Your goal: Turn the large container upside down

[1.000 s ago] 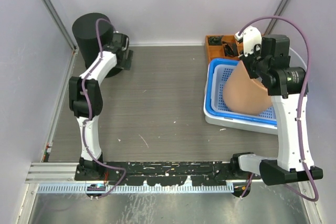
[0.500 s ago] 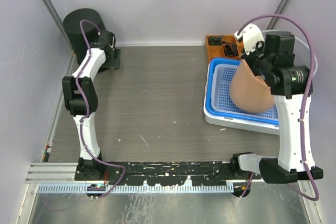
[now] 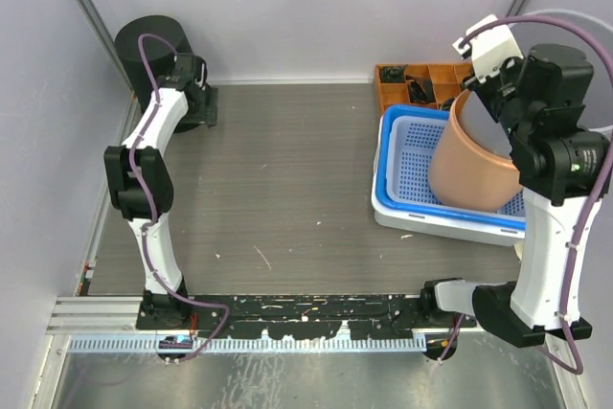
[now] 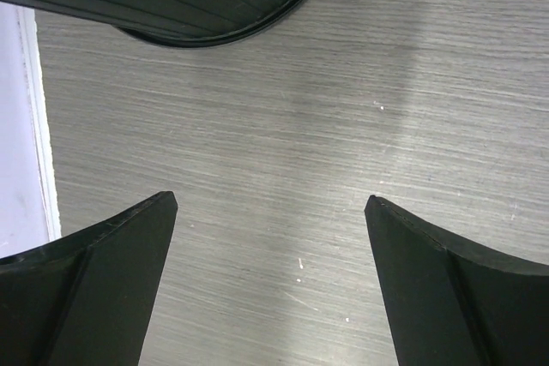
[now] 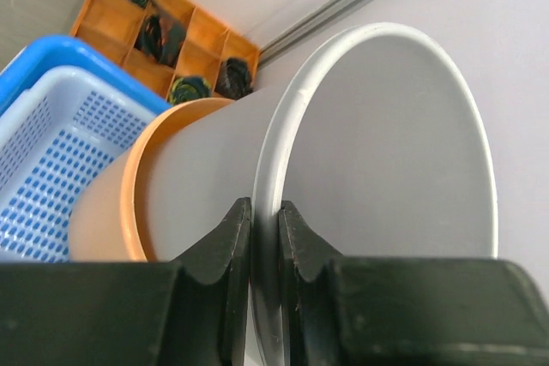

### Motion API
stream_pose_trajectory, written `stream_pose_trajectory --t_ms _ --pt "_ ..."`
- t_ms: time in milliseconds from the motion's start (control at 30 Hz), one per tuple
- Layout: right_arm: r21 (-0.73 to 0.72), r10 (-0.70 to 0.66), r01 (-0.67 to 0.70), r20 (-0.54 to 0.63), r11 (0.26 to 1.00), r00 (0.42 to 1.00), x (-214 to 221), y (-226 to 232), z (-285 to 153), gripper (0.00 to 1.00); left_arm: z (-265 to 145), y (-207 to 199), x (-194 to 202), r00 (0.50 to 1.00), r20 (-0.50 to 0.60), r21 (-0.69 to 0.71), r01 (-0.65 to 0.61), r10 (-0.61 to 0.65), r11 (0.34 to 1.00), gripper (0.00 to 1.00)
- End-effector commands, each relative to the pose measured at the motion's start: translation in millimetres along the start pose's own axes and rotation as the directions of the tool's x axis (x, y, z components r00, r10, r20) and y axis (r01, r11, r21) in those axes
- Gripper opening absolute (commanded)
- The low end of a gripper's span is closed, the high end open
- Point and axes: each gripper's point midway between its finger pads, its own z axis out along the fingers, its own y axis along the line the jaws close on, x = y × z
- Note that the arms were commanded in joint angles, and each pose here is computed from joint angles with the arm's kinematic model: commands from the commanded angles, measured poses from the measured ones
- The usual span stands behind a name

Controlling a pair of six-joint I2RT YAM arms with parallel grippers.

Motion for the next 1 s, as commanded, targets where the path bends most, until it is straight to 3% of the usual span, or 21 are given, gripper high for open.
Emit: stream_pose_trajectory --t_ms 0,133,267,533,633,700,767,833,900,967 --pt "0.243 0.002 -0.068 0.26 0.968 0.966 -54 -66 -49 0.0 -49 19 -24 0.995 0.095 -0.015 0.016 -0.015 1.0 0.95" --pt "0.225 0.049 -0.149 0.397 0.963 0.916 -80 -75 -73 0.01 -57 47 -36 0.993 0.122 -0.142 0.017 0.0 0.99 0.96" --pt "0.13 0.094 -0.182 0.503 0.975 0.859 -106 -67 -77 0.01 -51 63 -41 0.998 0.063 -0.133 0.022 -0.014 0.991 0.94" --pt "-0.013 0.197 -0.266 0.704 0.964 0.683 -160 -73 -114 0.01 -92 43 -49 0.993 0.102 0.15 0.048 -0.064 0.987 0.97" --pt "-0.09 0.227 -0.245 0.75 0.965 0.621 -179 -68 -122 0.01 -135 32 -47 0.989 0.135 0.271 0.021 -0.06 0.962 0.96" --pt "-0.223 0.296 -0.196 0.76 0.955 0.578 -193 -46 -120 0.0 -184 29 -47 0.976 0.208 0.348 -0.006 -0.071 0.937 0.97" --pt "-0.41 0.414 -0.137 0.728 0.902 0.546 -205 -14 -113 0.01 -225 43 -46 0.953 0.289 0.333 -0.007 -0.095 0.943 0.98" --pt "-0.602 0.544 -0.078 0.649 0.795 0.532 -215 19 -103 0.01 -265 66 -42 0.919 0.37 0.3 0.023 -0.139 0.954 0.98" --pt "-0.784 0.672 -0.05 0.496 0.619 0.55 -219 56 -83 0.0 -305 93 -31 0.879 0.448 0.258 0.047 -0.163 0.965 0.99" --pt "-0.892 0.76 -0.011 0.378 0.452 0.53 -225 81 -72 0.0 -337 119 -15 0.855 0.5 0.167 0.06 -0.136 0.984 1.0"
